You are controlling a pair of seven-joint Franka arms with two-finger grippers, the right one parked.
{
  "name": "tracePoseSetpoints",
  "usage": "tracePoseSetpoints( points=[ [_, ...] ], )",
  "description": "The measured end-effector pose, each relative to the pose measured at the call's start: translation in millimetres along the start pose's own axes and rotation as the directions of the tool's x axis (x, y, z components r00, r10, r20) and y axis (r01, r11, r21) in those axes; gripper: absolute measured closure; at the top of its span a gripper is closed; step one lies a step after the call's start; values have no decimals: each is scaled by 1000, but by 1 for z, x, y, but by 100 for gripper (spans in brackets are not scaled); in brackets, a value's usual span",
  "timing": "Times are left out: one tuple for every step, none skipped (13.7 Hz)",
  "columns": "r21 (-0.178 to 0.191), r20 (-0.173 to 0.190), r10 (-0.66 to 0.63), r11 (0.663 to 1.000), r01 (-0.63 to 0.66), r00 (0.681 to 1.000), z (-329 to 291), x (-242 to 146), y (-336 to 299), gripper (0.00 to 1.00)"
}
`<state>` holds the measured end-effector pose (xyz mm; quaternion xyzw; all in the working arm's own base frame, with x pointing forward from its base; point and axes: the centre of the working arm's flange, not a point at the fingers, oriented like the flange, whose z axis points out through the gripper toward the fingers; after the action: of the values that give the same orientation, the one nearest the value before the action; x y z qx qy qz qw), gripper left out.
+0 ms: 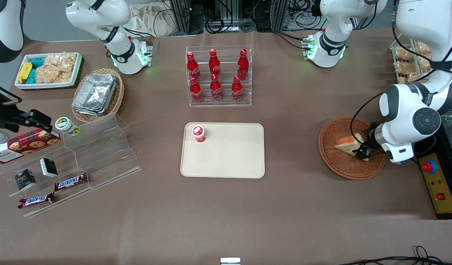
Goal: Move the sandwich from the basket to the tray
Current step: 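Close the left gripper on the sandwich's wrapped edge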
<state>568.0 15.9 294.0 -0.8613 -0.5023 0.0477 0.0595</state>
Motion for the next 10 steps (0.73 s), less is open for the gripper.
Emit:
tracePoseSetpoints(
  points=[
    [13, 5, -2, 1000, 2, 1000, 6, -1, -3, 0],
    [31, 11, -6, 1000, 5, 1000, 15, 0, -8, 0],
    [46, 12, -13, 999, 12, 1000, 24, 3, -14, 0],
    [48, 12, -20, 999, 20, 1000, 33, 6, -19, 0],
    [39, 8, -26, 999, 25, 1000, 42, 9, -21, 0],
    [26, 2, -26, 999, 26, 1000, 52, 10, -21, 0],
    [15, -3, -26, 1000, 26, 1000, 63, 10, -18, 0],
    [2, -8, -38, 999, 38, 999, 70, 11, -14, 7],
    [-10, -15, -58, 998, 58, 998, 73, 12, -10, 20],
    [-20, -20, -71, 997, 70, 997, 70, 13, -6, 30]
  ],
)
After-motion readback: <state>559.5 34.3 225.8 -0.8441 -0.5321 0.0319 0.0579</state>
